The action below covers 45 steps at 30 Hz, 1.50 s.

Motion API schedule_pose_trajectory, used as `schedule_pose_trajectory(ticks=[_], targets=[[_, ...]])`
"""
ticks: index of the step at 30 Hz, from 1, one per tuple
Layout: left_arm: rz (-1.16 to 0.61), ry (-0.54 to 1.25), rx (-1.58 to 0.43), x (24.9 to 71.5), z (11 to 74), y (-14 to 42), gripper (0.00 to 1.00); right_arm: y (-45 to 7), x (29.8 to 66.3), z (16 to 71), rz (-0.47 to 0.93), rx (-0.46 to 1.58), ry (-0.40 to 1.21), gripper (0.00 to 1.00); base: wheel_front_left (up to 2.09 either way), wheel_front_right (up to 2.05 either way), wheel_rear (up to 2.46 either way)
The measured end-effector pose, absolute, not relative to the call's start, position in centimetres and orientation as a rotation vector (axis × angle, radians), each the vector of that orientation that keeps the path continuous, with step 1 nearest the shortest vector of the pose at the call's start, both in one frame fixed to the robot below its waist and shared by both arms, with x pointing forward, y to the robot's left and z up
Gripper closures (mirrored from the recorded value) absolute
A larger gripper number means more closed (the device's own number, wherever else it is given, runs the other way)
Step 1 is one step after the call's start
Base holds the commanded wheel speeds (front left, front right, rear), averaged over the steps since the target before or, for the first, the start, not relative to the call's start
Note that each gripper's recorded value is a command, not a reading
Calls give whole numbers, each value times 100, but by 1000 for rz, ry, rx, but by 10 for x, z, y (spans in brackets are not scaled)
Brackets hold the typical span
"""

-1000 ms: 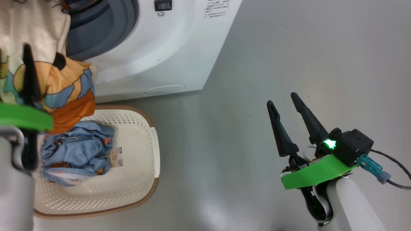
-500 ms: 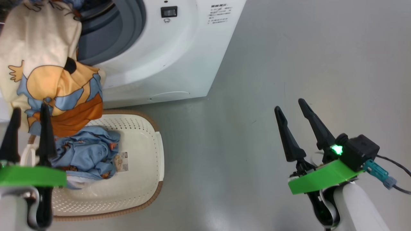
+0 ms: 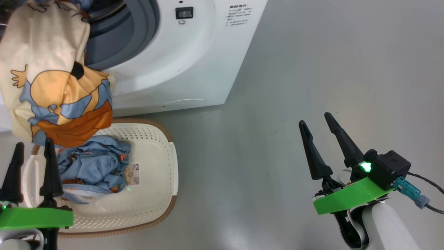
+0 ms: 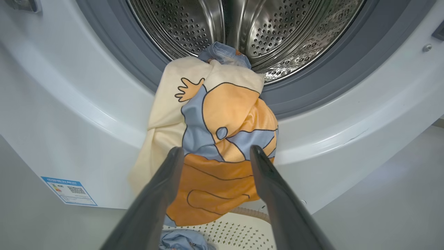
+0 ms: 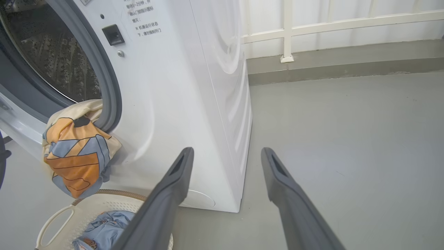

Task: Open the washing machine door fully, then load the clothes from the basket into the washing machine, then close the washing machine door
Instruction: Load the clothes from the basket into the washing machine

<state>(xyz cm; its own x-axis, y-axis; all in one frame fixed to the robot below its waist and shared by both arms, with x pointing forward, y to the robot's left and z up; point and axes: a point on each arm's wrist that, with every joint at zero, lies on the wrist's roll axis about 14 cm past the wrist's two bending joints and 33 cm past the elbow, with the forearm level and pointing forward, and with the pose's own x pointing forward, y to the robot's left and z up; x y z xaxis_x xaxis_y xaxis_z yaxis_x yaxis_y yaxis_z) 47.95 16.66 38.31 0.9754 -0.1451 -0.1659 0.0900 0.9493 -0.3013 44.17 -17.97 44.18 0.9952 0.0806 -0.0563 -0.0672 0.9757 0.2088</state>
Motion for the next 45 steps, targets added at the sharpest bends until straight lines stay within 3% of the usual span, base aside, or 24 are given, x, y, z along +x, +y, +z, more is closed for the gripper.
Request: schedule_pose_trajectory(ticks=[22, 42, 43, 44, 45], targets=[[-191, 408, -283, 501, 313, 138, 0, -171, 453, 430, 94, 216, 83, 0, 0, 0, 0], [-224, 435, -267, 544, 307, 133, 0, -170, 455, 419, 93, 211, 109, 0, 0, 0, 0], [-226, 433, -266, 546, 308, 133, 10, -170, 455, 419, 94, 209, 108, 0, 0, 0, 0], [-229, 430, -263, 547, 309, 132, 50, -170, 455, 420, 95, 207, 107, 0, 0, 0, 0], [-232, 428, -262, 548, 310, 132, 77, -170, 455, 420, 95, 204, 107, 0, 0, 0, 0]])
